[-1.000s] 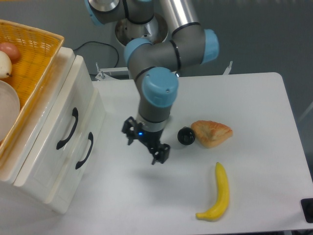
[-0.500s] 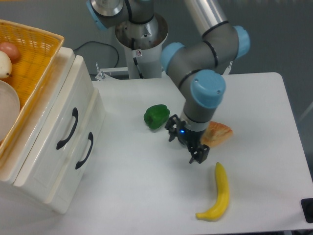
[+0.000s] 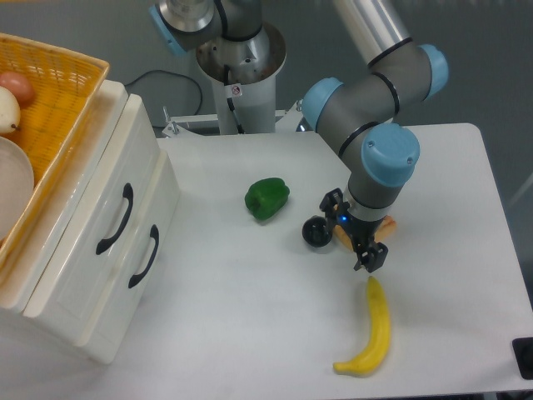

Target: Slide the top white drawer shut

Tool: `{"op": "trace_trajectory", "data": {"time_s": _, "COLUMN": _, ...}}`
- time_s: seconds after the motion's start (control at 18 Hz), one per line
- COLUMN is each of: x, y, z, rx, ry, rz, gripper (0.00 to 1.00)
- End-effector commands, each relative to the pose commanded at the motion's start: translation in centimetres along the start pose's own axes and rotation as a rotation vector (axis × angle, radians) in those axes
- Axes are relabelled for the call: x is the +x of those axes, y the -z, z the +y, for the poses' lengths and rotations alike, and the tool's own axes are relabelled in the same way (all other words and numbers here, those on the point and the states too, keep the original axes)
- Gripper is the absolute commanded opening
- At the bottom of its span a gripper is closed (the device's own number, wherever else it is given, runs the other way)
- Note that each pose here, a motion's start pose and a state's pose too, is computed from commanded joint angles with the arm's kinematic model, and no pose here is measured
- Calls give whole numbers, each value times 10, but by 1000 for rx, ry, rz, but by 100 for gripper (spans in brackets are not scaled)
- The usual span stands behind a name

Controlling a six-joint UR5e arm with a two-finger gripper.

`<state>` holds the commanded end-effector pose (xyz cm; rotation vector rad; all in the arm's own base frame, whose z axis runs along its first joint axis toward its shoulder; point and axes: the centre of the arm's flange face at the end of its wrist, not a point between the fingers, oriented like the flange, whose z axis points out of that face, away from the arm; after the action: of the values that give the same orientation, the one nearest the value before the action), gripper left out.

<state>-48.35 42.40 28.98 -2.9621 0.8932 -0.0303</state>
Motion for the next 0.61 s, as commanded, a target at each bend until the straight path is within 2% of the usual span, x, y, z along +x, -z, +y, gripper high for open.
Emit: {"op": "trace_trajectory", "data": {"time_s": 0.61, "x": 28, "y": 39, "z": -5, "rx": -53, "ry": -47, "rz": -38, "gripper": 100}}
